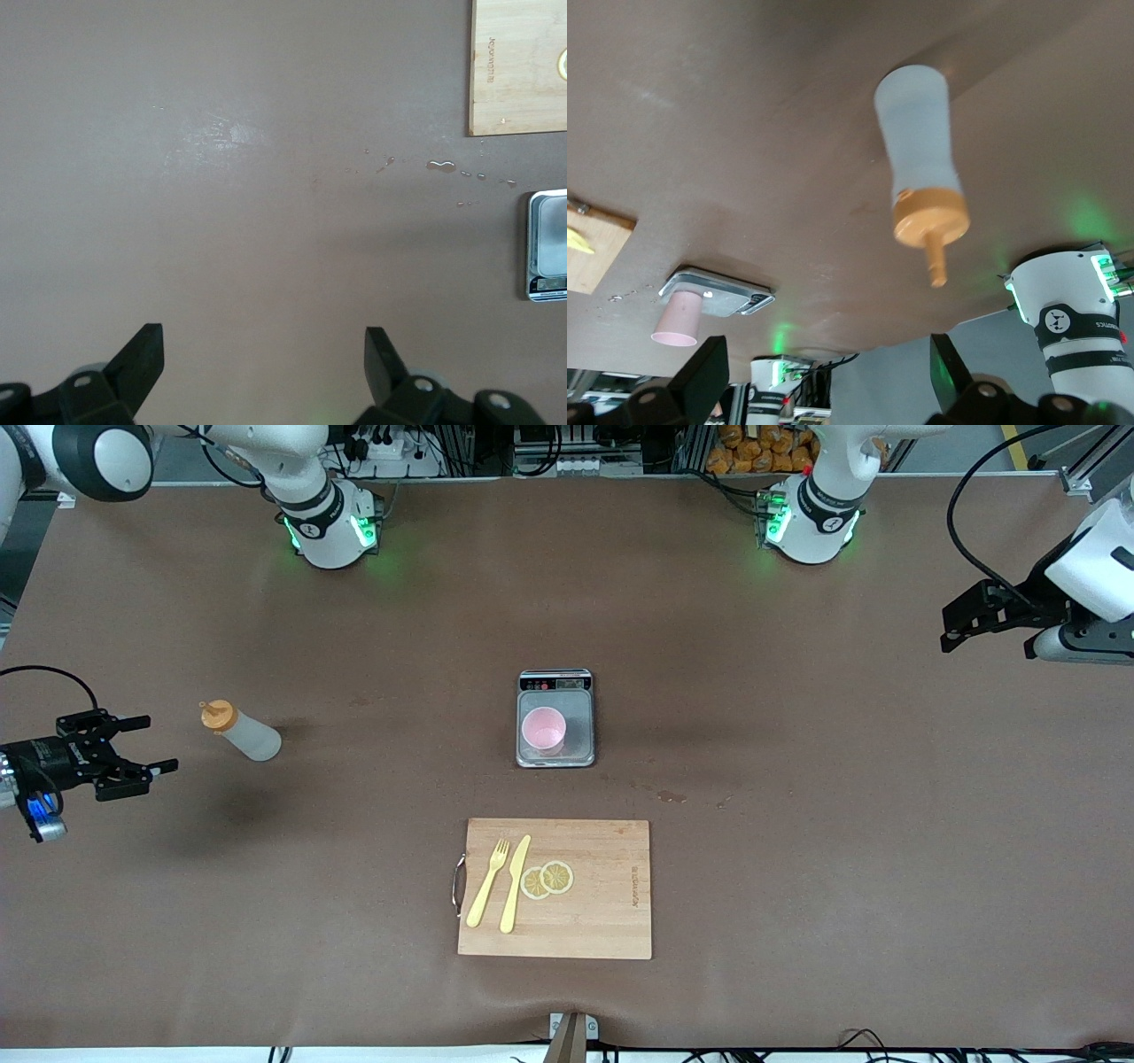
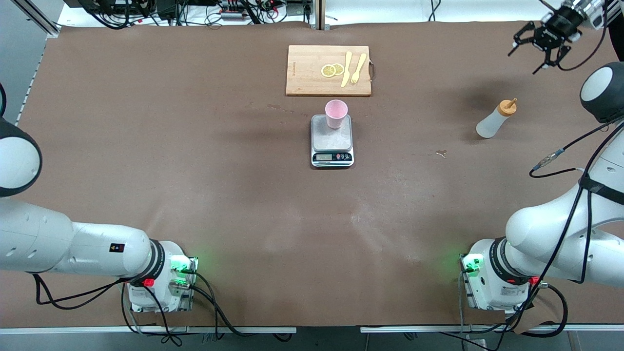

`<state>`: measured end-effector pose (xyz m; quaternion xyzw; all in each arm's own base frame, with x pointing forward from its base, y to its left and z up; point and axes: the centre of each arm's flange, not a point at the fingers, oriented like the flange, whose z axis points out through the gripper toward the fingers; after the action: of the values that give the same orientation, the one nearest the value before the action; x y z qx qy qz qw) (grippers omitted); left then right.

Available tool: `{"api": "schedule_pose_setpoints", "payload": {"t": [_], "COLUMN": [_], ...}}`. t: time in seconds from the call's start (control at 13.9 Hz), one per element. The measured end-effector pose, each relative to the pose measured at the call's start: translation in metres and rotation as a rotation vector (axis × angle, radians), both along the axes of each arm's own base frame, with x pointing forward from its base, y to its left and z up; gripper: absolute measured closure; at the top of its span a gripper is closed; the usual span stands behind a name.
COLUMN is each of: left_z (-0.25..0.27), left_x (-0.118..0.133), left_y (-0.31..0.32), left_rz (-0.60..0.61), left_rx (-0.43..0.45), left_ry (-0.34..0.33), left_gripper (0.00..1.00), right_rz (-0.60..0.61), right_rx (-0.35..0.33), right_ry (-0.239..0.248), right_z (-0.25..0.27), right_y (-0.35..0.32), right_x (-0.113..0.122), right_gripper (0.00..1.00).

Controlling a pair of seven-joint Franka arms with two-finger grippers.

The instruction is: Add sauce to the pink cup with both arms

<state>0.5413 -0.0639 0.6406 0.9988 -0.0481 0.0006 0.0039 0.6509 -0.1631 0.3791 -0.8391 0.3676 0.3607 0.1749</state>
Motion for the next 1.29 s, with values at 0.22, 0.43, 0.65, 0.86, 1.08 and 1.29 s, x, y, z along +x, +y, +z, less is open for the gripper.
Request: {"api": "schedule_pose_setpoints", "payload": {"t": [0.22, 0.43, 0.65, 0.86, 1.08, 1.29], "left_z": [0.0, 0.0, 0.0, 0.0, 0.0, 0.0], "left_x": [0.0, 0.0, 0.0, 0.0, 0.0, 0.0], "left_y": [0.0, 0.0, 0.0, 0.001, 0.0, 0.0], "left_rz": [0.0, 0.0, 0.001, 0.001, 0.001, 0.0], "left_rx": [0.0, 0.0, 0.0, 0.0, 0.0, 0.0], "left_ry": [0.0, 0.0, 0.0, 0.0, 0.0, -0.001], "left_gripper": [0.0, 0.0, 0.0, 0.0, 0.0, 0.0], "right_rz": [0.075, 0.123, 0.175, 0.264, 0.309, 0.333], "right_rx": [-0.028, -0.049, -0.099, -0.211, -0.256, -0.308], "right_ry": [-0.071, -0.122, -0.143, -0.169, -0.229, -0.304], "right_z": [0.051, 0.092, 0.116, 0.143, 0.169, 0.199], "right_y": [0.052, 0.089, 0.13, 0.195, 0.242, 0.231], "right_x": [0.006, 0.003, 0.0, -0.008, -0.017, -0.027], "right_gripper": [0.0, 0.0, 0.0, 0.0, 0.0, 0.0]}}
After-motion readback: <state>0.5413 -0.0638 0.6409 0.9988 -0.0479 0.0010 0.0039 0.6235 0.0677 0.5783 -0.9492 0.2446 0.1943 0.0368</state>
